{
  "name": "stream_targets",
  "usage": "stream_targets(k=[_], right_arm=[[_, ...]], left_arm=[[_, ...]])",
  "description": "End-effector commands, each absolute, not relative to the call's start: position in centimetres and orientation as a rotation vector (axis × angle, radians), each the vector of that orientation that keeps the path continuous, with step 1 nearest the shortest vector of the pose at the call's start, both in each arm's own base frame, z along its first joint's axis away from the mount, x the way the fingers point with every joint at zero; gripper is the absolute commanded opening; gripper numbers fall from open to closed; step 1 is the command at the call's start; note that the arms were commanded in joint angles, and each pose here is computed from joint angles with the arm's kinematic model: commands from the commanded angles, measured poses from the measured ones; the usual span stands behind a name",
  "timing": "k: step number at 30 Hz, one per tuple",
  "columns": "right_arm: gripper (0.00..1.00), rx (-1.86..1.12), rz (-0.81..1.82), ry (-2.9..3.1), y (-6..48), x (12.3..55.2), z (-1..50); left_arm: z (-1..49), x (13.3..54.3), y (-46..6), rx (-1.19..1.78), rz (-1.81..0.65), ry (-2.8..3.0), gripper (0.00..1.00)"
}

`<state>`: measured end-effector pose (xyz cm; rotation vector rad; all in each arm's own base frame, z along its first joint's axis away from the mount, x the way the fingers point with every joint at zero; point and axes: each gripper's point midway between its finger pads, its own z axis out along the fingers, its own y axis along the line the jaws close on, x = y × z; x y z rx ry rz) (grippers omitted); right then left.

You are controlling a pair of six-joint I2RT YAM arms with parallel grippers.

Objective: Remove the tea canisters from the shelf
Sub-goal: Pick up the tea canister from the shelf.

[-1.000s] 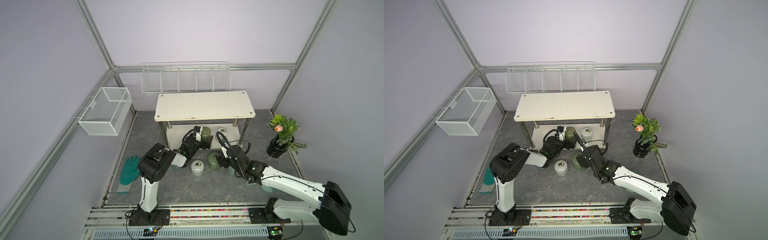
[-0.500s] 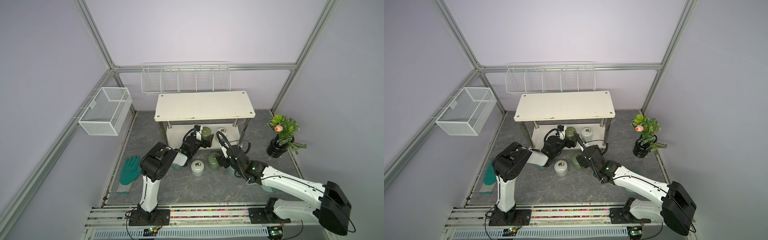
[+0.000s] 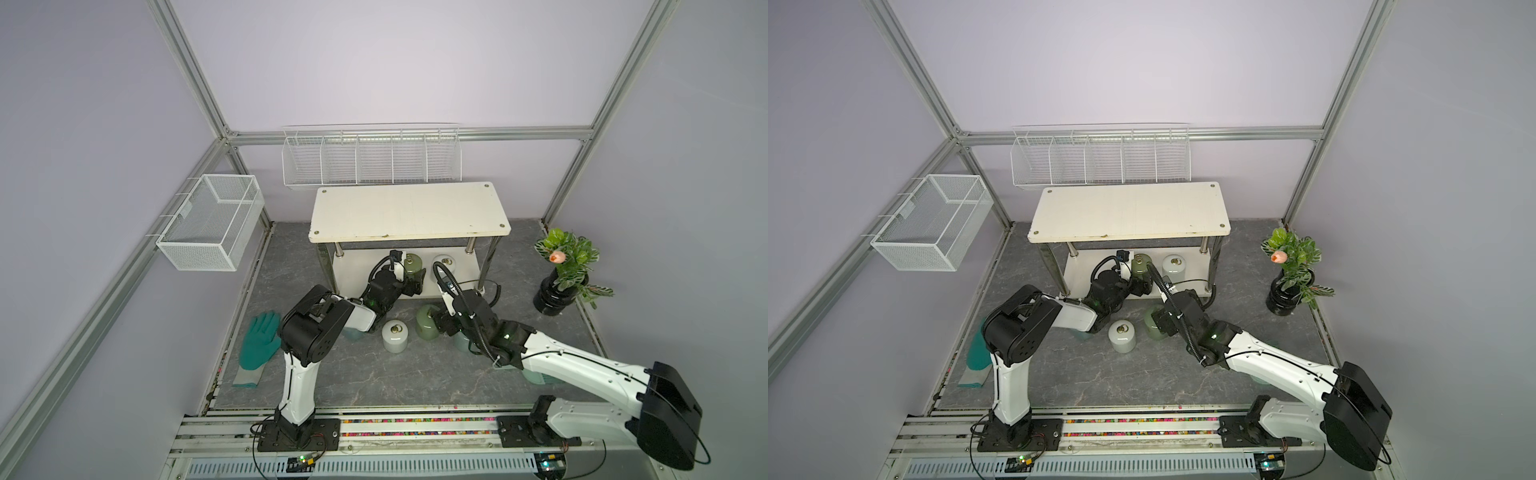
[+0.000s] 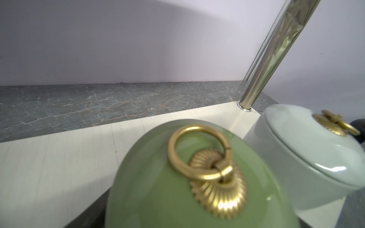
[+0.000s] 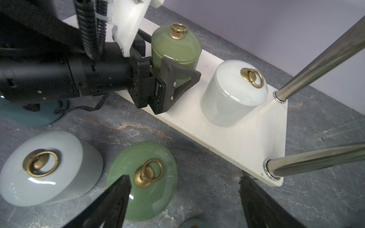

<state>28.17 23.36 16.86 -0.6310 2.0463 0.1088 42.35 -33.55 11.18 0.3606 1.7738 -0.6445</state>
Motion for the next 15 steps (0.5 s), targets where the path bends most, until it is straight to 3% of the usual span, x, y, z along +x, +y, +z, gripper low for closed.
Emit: stream_targets(k=[1,15], right_arm=[[0.89,-0.601,0.142,2.023,23.54,28.39,17.82],[0.89,-0.614,0.124,2.031,23.67,28.59,17.81]], left_arm=[[3.35,40.78,-31.57,0.370,-0.511,2.048,0.93],[2.88,40.60,-31.05,0.324,-0.495,1.988,0.88]])
